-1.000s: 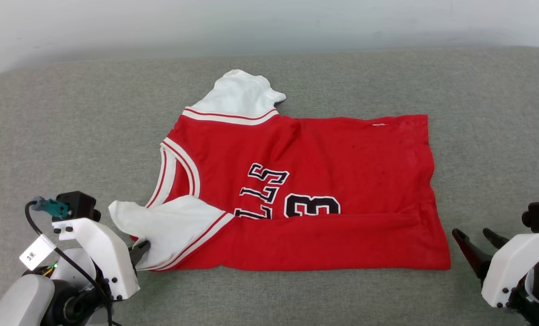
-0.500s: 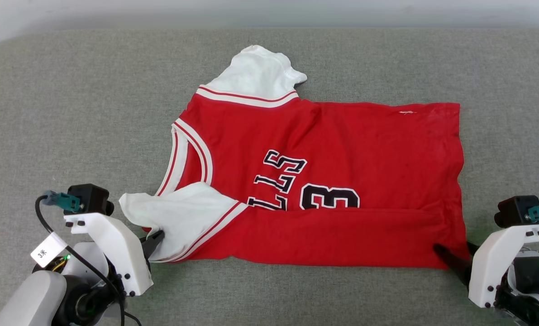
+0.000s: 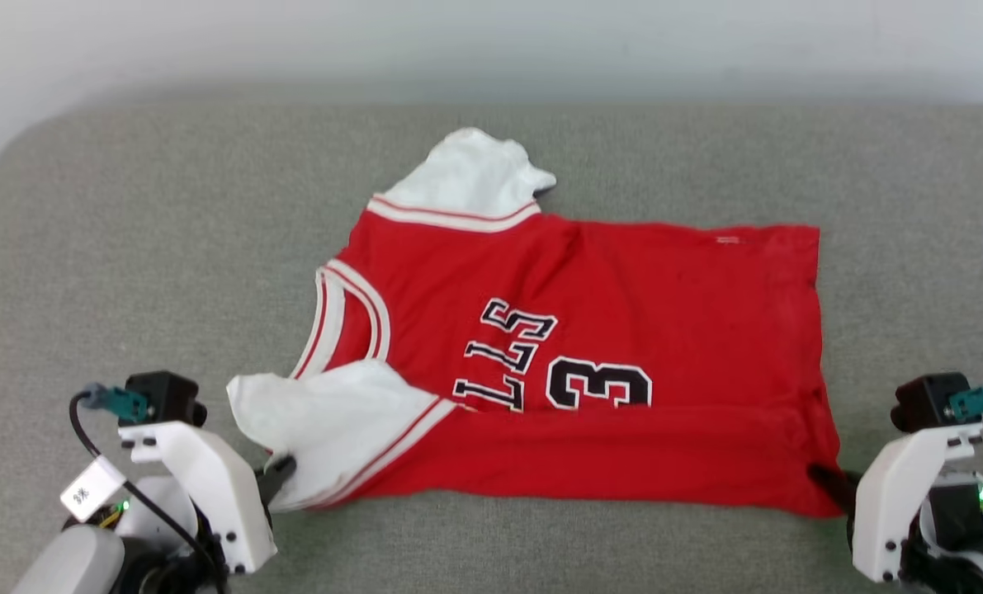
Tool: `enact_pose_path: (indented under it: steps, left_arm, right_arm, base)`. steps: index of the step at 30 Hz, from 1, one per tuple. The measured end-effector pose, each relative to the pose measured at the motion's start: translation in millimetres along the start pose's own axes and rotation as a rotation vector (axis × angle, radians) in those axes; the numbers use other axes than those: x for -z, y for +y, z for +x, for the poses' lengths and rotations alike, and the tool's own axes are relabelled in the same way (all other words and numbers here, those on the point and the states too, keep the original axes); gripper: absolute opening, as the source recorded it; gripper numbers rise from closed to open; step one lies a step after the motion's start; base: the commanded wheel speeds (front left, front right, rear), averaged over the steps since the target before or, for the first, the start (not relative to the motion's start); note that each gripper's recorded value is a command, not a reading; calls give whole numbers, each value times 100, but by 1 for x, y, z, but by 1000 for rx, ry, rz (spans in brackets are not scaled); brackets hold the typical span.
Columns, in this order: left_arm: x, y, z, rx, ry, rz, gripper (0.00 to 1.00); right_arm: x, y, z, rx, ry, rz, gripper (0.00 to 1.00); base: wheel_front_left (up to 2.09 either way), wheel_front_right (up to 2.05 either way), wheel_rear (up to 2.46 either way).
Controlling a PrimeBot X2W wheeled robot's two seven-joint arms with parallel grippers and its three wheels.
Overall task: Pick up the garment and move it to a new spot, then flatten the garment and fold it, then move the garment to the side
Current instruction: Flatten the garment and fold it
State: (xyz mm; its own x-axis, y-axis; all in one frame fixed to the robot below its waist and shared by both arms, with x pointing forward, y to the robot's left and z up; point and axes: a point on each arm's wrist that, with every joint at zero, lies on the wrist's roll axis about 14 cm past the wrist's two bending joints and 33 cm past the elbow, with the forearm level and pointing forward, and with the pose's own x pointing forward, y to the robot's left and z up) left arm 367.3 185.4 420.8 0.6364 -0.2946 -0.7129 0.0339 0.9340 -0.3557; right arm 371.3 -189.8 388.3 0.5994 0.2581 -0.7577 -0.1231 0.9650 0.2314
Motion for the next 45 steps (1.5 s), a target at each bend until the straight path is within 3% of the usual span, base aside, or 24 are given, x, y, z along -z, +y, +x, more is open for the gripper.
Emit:
enact_pose_path:
  steps: [11,18,19,20,21,22,23,27,35,41,45]
  left_arm:
    - [40,8,-46,-40,9,-49,0]
    - [70,6,-52,-35,54,-113,0]
    - [73,5,-49,-31,60,-122,18]
    - [75,4,-47,-28,62,-126,46]
    - [75,4,-45,-29,58,-135,46]
    - [77,5,-43,-31,58,-142,62]
    - [79,5,-41,-31,64,-147,100]
    - [72,9,-36,-42,27,-132,100]
    - [13,10,-34,-56,-188,-21,100]
    - [-54,-10,-29,-41,-427,98,100]
    - [-86,-27,-17,-12,-535,146,100]
  right_arm:
    - [41,4,-47,4,3,44,0]
    - [71,12,-54,2,29,103,0]
    - [72,14,-53,-2,30,114,13]
    - [74,15,-51,-4,28,126,47]
    - [77,15,-50,-2,30,134,47]
    - [78,16,-48,-2,24,140,100]
    - [77,17,-47,-4,11,146,100]
    - [64,16,-47,10,-84,132,100]
    - [-13,13,-66,64,-489,53,100]
    - [-66,14,-81,103,-732,-16,100]
    - [-90,16,-83,115,-803,-54,100]
  base:
    - [0,0,0]
    - [0,0,0]
    - [0,0,0]
    - [0,0,0]
    - [0,0,0]
    - [0,0,0]
    - [0,0,0]
    - [0,0,0]
    - [0,0,0]
    - [0,0,0]
    - [0,0,0]
